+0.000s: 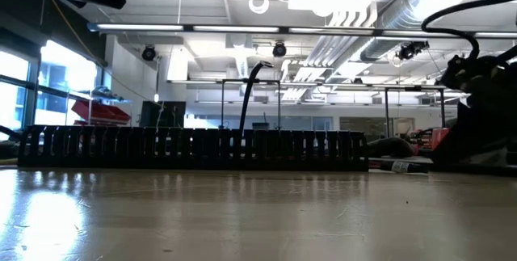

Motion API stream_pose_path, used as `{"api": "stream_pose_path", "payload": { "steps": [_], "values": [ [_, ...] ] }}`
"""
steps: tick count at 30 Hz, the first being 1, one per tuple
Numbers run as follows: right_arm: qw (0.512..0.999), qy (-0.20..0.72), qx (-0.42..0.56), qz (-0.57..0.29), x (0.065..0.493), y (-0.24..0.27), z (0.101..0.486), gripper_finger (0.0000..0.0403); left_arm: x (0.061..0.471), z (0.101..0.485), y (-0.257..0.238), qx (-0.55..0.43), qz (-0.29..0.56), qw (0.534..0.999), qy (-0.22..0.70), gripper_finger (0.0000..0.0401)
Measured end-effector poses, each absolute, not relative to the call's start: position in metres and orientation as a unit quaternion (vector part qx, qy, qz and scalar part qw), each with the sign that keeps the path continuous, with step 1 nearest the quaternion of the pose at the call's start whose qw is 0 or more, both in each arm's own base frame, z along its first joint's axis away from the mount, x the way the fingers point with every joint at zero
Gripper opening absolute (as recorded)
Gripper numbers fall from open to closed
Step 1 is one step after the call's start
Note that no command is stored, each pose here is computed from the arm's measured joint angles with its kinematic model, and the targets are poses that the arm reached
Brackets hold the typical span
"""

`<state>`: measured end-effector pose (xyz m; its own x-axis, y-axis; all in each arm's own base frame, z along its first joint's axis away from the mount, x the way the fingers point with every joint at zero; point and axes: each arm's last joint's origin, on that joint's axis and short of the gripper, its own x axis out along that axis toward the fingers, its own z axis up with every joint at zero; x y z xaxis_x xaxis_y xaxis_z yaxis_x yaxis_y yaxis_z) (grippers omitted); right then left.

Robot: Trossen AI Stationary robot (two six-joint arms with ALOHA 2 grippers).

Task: Ziptie cables
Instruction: Close the black cable with the black cable duct cover

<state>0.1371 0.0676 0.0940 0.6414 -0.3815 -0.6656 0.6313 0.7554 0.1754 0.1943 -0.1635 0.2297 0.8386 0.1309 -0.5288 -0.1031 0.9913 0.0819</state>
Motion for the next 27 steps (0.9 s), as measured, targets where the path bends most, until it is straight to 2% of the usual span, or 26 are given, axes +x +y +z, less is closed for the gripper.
{"api": "stream_pose_path", "payload": {
  "steps": [4, 9, 12, 15, 21, 24, 27],
  "values": [
    [0.893, 0.304, 0.169, -0.286, 0.138, 0.066, 0.096, 0.0127, 0.196, 0.23, -0.162, 0.023, 0.064, 0.959, 0.276, 0.0115],
    [0.91, 0.288, 0.121, -0.273, 0.142, 0.064, 0.106, 0.0148, 0.198, 0.23, -0.159, 0.021, 0.069, 0.958, 0.278, 0.0115],
    [0.92, 0.29, 0.101, -0.246, 0.151, 0.067, 0.118, 0.0186, 0.2, 0.23, -0.157, 0.019, 0.074, 0.957, 0.278, 0.0115],
    [0.929, 0.285, 0.072, -0.226, 0.161, 0.068, 0.126, 0.0244, 0.202, 0.23, -0.155, 0.018, 0.079, 0.957, 0.279, 0.0115],
    [0.915, 0.305, 0.048, -0.261, 0.169, 0.057, 0.116, 0.0353, 0.206, 0.23, -0.149, 0.018, 0.094, 0.956, 0.278, 0.0115],
    [0.903, 0.319, 0.044, -0.284, 0.173, 0.052, 0.106, 0.0378, 0.21, 0.23, -0.143, 0.026, 0.103, 0.954, 0.279, 0.0115],
    [0.894, 0.341, 0.048, -0.287, 0.177, 0.05, 0.093, 0.0383, 0.215, 0.23, -0.135, 0.038, 0.115, 0.952, 0.283, 0.0115]
  ]
}}
